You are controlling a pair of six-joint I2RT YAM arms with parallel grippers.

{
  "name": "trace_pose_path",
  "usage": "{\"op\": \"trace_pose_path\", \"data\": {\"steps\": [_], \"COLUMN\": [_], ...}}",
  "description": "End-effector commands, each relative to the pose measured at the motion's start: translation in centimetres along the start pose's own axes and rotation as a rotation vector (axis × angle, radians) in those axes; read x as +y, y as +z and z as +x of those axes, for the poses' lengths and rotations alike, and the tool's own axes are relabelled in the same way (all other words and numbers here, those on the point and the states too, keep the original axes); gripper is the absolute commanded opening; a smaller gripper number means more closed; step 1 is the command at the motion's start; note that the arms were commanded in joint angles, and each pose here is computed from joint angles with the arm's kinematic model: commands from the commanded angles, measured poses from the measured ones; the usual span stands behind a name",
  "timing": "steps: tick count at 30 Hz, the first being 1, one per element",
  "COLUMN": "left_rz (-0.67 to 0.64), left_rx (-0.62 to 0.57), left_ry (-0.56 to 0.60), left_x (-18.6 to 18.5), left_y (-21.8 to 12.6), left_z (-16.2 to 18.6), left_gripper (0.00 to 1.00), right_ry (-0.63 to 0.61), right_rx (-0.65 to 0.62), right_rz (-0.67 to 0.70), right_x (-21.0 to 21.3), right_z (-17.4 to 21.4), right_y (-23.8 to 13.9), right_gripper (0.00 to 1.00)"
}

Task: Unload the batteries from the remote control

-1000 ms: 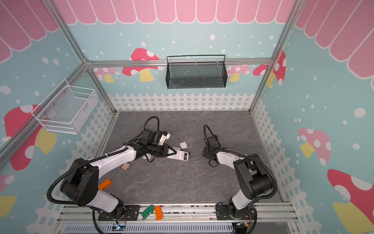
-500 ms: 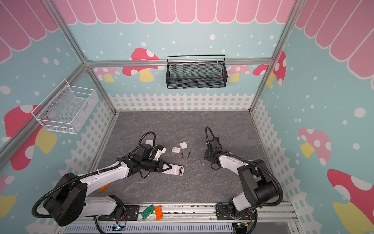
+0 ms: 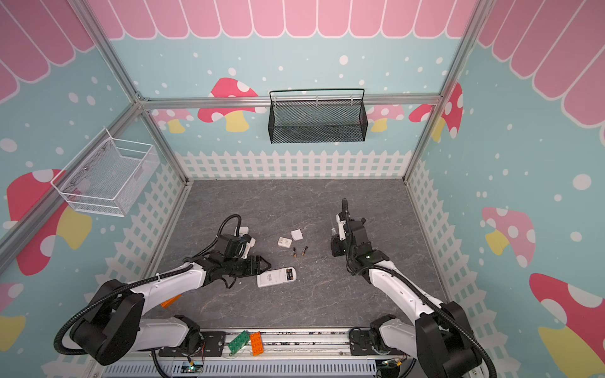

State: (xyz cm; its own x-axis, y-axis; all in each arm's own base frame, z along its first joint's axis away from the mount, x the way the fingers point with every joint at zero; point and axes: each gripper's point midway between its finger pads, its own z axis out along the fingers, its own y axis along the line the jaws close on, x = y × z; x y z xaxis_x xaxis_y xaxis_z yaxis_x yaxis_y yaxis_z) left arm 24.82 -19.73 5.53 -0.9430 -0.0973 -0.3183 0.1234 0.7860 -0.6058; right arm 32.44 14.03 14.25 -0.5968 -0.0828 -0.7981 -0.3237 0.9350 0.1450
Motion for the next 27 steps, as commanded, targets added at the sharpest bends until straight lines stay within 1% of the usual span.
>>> {"op": "trace_pose_path", "data": {"steps": [1, 2, 3, 4, 6, 9, 11, 14, 16, 18, 20, 22, 25, 27], "left_rz": [0.015, 0.033, 0.059, 0.065, 0.108, 0.185, 0.232, 0.330, 0.353, 0.354, 0.392, 0.419, 0.455, 0.476], "left_rx": [-0.065, -0.074, -0.080, -0.107, -0.140, -0.212, -0.242, -0.232, -0.217, -0.203, -0.182, -0.159, -0.129, -0.105], "left_ry": [0.079, 0.109, 0.148, 0.166, 0.252, 0.340, 0.387, 0.459, 0.491, 0.492, 0.493, 0.477, 0.408, 0.345], "left_x": [-1.1, -1.7, -2.6, -2.5, -3.9, -5.8, -6.9, -8.7, -9.2, -9.3, -10.1, -10.9, -11.9, -12.5], "left_y": [-1.5, -2.0, -2.5, -3.2, -4.5, -7.1, -8.5, -9.8, -10.0, -10.1, -10.4, -10.6, -10.8, -10.9], "left_z": [-2.0, -2.5, -2.7, -3.5, -4.6, -6.9, -7.8, -7.7, -7.3, -7.4, -7.2, -7.1, -7.2, -7.3], "left_gripper": [0.86, 0.88, 0.89, 0.89, 0.91, 0.91, 0.91, 0.88, 0.87, 0.86, 0.86, 0.84, 0.83, 0.83], "right_ry": [-0.200, -0.254, -0.301, -0.336, -0.396, -0.467, -0.511, -0.569, -0.583, -0.614, -0.665, -0.711, -0.756, -0.820], "right_rx": [-0.093, -0.109, -0.122, -0.134, -0.156, -0.175, -0.192, -0.207, -0.203, -0.203, -0.219, -0.249, -0.303, -0.339], "right_rz": [-0.144, -0.193, -0.230, -0.256, -0.307, -0.386, -0.445, -0.529, -0.552, -0.543, -0.543, -0.503, -0.419, -0.344], "right_x": [2.8, 3.7, 4.4, 4.8, 5.7, 7.0, 7.9, 9.2, 9.6, 10.1, 10.8, 11.0, 10.8, 10.7], "right_z": [-1.5, -1.7, -1.8, -1.7, -1.5, -1.0, -0.4, 0.5, 0.9, 1.2, 1.5, 1.6, 1.1, 0.8], "right_y": [-1.0, -1.3, -1.5, -1.6, -2.0, -2.4, -2.8, -3.2, -3.2, -3.2, -3.4, -3.4, -3.6, -3.8], "right_gripper": [0.03, 0.00, 0.00, 0.00, 0.00, 0.00, 0.00, 0.00, 0.00, 0.00, 0.00, 0.00, 0.00, 0.00]}}
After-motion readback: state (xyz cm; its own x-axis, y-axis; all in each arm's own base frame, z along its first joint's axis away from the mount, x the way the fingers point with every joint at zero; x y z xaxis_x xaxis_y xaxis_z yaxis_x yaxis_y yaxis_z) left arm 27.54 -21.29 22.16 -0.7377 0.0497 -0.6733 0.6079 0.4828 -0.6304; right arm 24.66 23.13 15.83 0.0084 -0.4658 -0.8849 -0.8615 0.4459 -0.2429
